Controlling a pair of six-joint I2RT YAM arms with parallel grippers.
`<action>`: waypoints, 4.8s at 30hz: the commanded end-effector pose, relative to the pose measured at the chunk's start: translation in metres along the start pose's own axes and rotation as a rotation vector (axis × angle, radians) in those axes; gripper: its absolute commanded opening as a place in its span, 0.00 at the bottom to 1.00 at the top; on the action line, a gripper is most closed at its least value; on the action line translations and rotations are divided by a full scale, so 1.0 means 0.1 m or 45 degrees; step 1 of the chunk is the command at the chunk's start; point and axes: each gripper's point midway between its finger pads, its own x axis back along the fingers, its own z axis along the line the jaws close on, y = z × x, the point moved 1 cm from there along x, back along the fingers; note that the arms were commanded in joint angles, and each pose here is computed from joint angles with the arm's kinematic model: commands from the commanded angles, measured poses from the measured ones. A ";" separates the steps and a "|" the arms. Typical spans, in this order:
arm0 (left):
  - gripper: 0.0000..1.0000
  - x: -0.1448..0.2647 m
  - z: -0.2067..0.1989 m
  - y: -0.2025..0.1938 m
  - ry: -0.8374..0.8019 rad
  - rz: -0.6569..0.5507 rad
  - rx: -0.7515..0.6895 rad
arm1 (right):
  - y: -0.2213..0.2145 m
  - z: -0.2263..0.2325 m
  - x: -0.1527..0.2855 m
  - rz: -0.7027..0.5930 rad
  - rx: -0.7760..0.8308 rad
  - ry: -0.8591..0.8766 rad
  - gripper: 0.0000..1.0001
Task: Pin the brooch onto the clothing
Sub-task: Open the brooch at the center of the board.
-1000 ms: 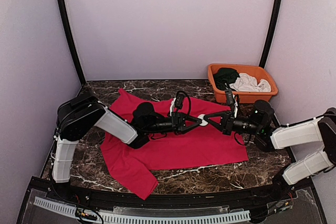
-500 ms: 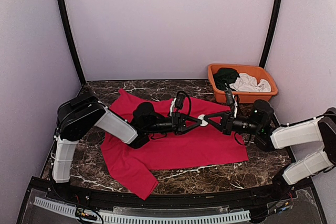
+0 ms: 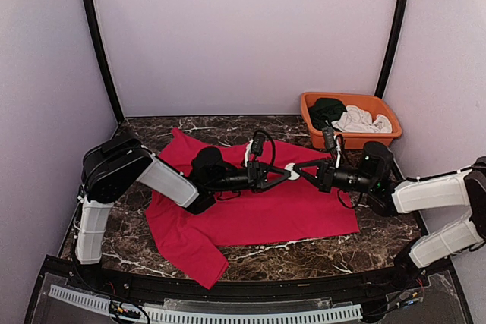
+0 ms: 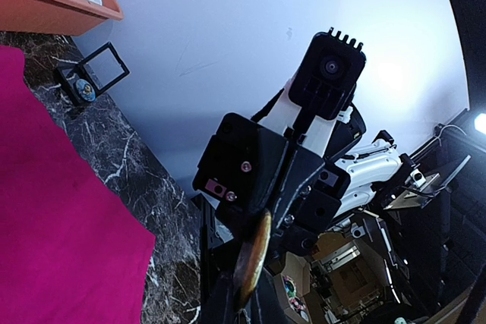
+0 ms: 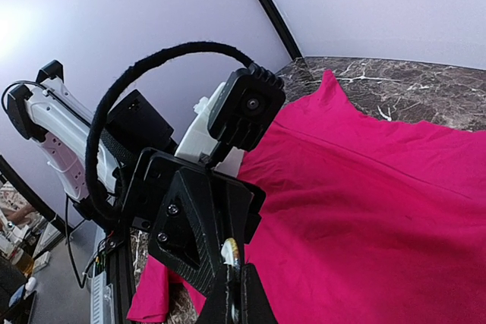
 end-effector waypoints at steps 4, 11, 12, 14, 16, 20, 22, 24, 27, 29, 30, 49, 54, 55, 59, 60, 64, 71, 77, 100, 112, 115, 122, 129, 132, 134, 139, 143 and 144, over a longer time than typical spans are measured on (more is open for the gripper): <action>0.04 -0.10 -0.38 0.15 -0.102 -0.070 -0.159 | 0.03 0.12 -0.12 0.030 0.075 0.012 0.00; 0.06 -0.11 -0.26 0.14 -0.035 -0.067 -0.139 | -0.02 0.20 -0.17 0.067 0.101 0.040 0.00; 0.07 -0.11 -0.25 0.13 -0.030 -0.065 -0.137 | -0.02 0.21 -0.17 0.067 0.103 0.045 0.00; 0.08 -0.11 -0.25 0.12 -0.032 -0.063 -0.144 | -0.02 0.22 -0.15 0.059 0.109 0.040 0.00; 0.12 -0.11 -0.23 0.11 -0.027 -0.058 -0.146 | -0.01 0.22 -0.13 0.051 0.115 0.031 0.00; 0.18 -0.10 -0.26 0.12 -0.034 -0.056 -0.153 | 0.02 0.27 -0.11 0.042 0.116 0.052 0.00; 0.19 -0.10 -0.27 0.12 -0.029 -0.056 -0.163 | 0.05 0.29 -0.12 0.043 0.113 0.067 0.00; 0.22 -0.08 -0.28 0.12 -0.027 -0.057 -0.174 | 0.08 0.33 -0.13 0.044 0.117 0.085 0.00; 0.29 -0.05 -0.33 0.14 -0.013 -0.061 -0.199 | 0.14 0.36 -0.14 0.038 0.140 0.089 0.00; 0.35 -0.01 -0.35 0.18 -0.006 -0.073 -0.217 | 0.17 0.37 -0.14 0.033 0.153 0.087 0.00; 0.39 0.01 -0.37 0.19 -0.008 -0.077 -0.221 | 0.19 0.37 -0.13 0.028 0.160 0.089 0.00; 0.80 0.33 -0.43 0.36 0.055 -0.129 -0.305 | 0.31 0.43 0.04 -0.007 0.129 0.121 0.00; 0.96 0.40 -0.43 0.36 0.073 -0.138 -0.324 | 0.33 0.44 0.06 -0.011 0.118 0.114 0.00; 0.97 0.42 -0.44 0.38 0.079 -0.141 -0.329 | 0.34 0.44 0.06 -0.013 0.119 0.109 0.00; 0.99 0.52 -0.48 0.43 0.096 -0.152 -0.364 | 0.34 0.40 0.07 -0.006 0.111 0.076 0.00; 0.99 0.56 -0.51 0.43 0.100 -0.156 -0.377 | 0.34 0.39 0.07 -0.002 0.106 0.070 0.00; 0.99 0.59 -0.54 0.42 0.121 -0.123 -0.411 | 0.35 0.38 0.05 0.005 0.071 0.057 0.00; 0.99 0.50 -0.45 0.37 0.171 -0.040 -0.404 | 0.34 0.36 0.07 -0.003 0.055 0.039 0.00; 0.99 0.27 -0.37 0.19 0.146 0.064 -0.357 | 0.32 0.35 0.05 0.005 0.057 0.042 0.00; 0.39 -0.06 -0.34 0.13 -0.027 0.137 -0.211 | 0.27 0.34 0.04 0.038 0.094 0.012 0.00; 0.43 -0.04 -0.37 0.10 -0.077 0.120 -0.166 | 0.32 0.35 0.07 0.023 0.117 -0.010 0.00; 0.35 -0.06 -0.38 0.12 -0.086 0.126 -0.164 | 0.33 0.36 0.07 0.026 0.122 -0.013 0.00; 0.29 -0.07 -0.38 0.10 -0.096 0.135 -0.141 | 0.38 0.36 0.09 0.011 0.143 -0.028 0.00; 0.30 -0.09 -0.39 0.11 -0.107 0.136 -0.133 | 0.38 0.37 0.08 0.014 0.145 -0.020 0.00; 0.30 -0.10 -0.39 0.12 -0.109 0.130 -0.134 | 0.37 0.37 0.08 0.016 0.145 -0.019 0.00; 0.29 -0.11 -0.39 0.12 -0.112 0.133 -0.131 | 0.35 0.36 0.08 0.021 0.141 -0.022 0.00; 0.23 -0.14 -0.39 0.10 -0.119 0.141 -0.130 | 0.36 0.37 0.09 0.016 0.148 -0.026 0.00; 0.18 -0.14 -0.38 0.09 -0.117 0.144 -0.129 | 0.36 0.37 0.09 0.016 0.151 -0.026 0.00; 0.18 -0.14 -0.38 0.09 -0.117 0.144 -0.128 | 0.37 0.37 0.10 0.014 0.153 -0.027 0.00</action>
